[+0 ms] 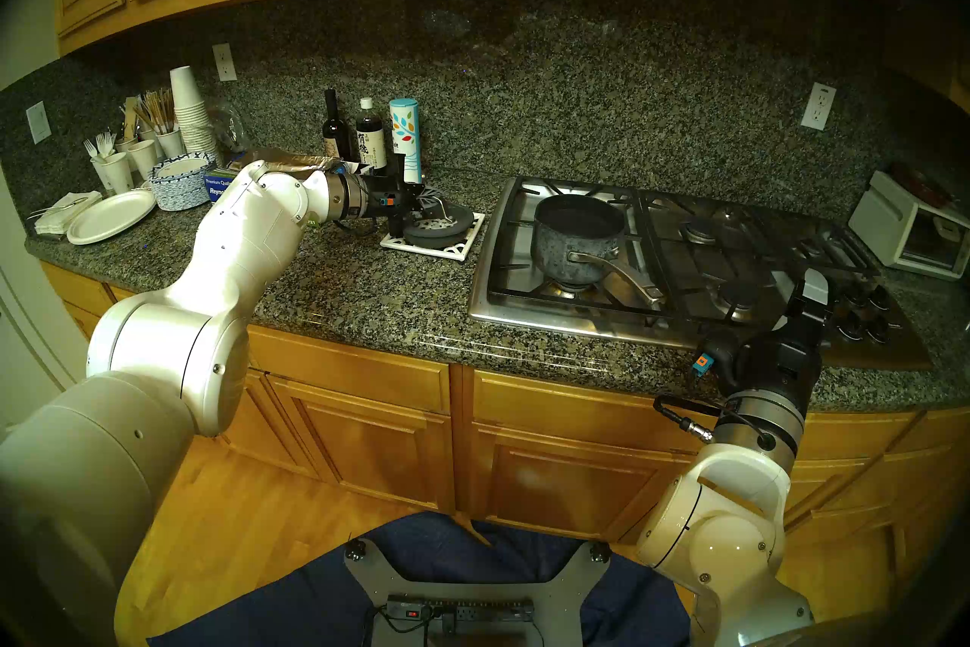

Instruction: Pick up the pot, put it on the stove, take off the pot lid

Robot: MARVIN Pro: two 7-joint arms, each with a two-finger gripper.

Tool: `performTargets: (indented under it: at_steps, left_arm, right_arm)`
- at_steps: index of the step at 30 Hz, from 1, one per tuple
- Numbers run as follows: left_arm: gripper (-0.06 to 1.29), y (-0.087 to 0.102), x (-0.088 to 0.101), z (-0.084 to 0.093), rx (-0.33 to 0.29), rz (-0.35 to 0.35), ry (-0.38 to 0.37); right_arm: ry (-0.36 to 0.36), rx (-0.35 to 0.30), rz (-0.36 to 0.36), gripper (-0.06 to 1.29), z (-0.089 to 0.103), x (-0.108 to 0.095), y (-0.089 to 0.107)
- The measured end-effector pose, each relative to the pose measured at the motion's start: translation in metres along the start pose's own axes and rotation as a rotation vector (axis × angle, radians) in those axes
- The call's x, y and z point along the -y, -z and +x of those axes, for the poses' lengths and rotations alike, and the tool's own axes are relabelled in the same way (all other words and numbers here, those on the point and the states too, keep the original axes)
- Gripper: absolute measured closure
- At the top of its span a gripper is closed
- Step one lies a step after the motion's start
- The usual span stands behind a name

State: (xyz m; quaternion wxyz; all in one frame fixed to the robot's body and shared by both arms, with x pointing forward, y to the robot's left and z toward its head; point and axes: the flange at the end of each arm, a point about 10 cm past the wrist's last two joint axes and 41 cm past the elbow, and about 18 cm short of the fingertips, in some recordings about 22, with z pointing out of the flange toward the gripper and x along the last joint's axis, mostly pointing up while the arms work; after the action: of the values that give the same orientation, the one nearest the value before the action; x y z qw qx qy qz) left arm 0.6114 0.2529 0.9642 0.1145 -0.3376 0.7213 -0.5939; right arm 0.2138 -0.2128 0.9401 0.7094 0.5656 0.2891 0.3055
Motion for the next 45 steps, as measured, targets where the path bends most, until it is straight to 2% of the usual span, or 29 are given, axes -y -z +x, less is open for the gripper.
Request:
performTargets:
  at_steps: [11, 14, 17, 18, 20, 22, 23, 43, 45]
  left_arm:
    - [1.24, 0.001, -0.007, -0.002, 0.005, 0.018, -0.014]
    - [1.18, 0.005, 0.0, -0.003, 0.01, 0.063, -0.022]
    - [0.94, 0.007, 0.005, -0.004, 0.016, 0.085, -0.032]
    - [0.63, 0.007, 0.004, -0.004, 0.018, 0.087, -0.033]
    - [0.34, 0.008, 0.003, -0.005, 0.021, 0.093, -0.036]
    - [0.17, 0.009, 0.002, -0.005, 0.025, 0.1, -0.039]
    - [0.14, 0.009, 0.001, -0.006, 0.026, 0.103, -0.04]
    - [0.13, 0.016, 0.001, -0.003, 0.041, 0.11, -0.131]
    - [0.07, 0.02, 0.002, -0.003, 0.047, 0.108, -0.149]
  right_arm:
    - [0.0, 0.0, 0.0, -0.01, 0.0, 0.0, 0.0]
    - [0.0, 0.0, -0.001, -0.01, 0.0, 0.0, 0.0]
    - [0.0, 0.0, -0.001, -0.01, 0.0, 0.0, 0.0]
    - [0.0, 0.0, -0.001, -0.01, 0.0, 0.0, 0.0]
    - [0.0, 0.0, -0.002, -0.01, 0.0, 0.0, 0.0]
    - [0.0, 0.0, -0.002, -0.01, 0.0, 0.0, 0.0]
    - [0.0, 0.0, -0.003, -0.01, 0.0, 0.0, 0.0]
    - [0.0, 0.0, -0.01, -0.01, 0.0, -0.001, 0.0]
    - [0.0, 0.0, -0.01, -0.01, 0.0, -0.001, 0.0]
